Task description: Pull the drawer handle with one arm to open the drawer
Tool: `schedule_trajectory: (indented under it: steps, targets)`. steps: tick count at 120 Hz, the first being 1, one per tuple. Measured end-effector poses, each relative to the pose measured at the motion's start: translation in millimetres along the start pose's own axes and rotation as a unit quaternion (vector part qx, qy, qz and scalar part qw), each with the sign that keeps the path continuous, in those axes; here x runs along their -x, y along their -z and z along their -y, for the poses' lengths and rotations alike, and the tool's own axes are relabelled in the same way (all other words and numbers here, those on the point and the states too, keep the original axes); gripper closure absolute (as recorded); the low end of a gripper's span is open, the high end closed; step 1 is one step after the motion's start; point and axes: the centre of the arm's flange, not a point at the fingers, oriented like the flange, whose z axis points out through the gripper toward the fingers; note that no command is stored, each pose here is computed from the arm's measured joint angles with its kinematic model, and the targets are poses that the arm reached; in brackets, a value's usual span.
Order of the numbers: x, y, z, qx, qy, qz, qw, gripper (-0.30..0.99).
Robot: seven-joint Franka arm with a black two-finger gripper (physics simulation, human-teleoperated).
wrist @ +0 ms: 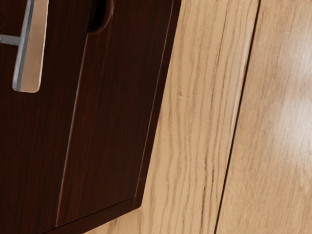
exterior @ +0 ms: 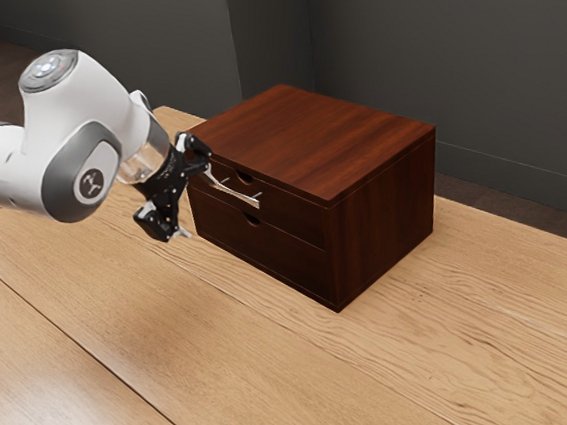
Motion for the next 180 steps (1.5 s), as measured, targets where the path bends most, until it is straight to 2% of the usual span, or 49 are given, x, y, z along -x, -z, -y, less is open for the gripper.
schedule_trajectory:
  steps: [147, 180]
  targets:
    - [18.6, -34.6, -19.9, -0.01, 0.0, 0.007, 1.0, 0.0]
    - [18.6, -29.5, -12.7, -0.013, 0.008, 0.007, 1.0, 0.2]
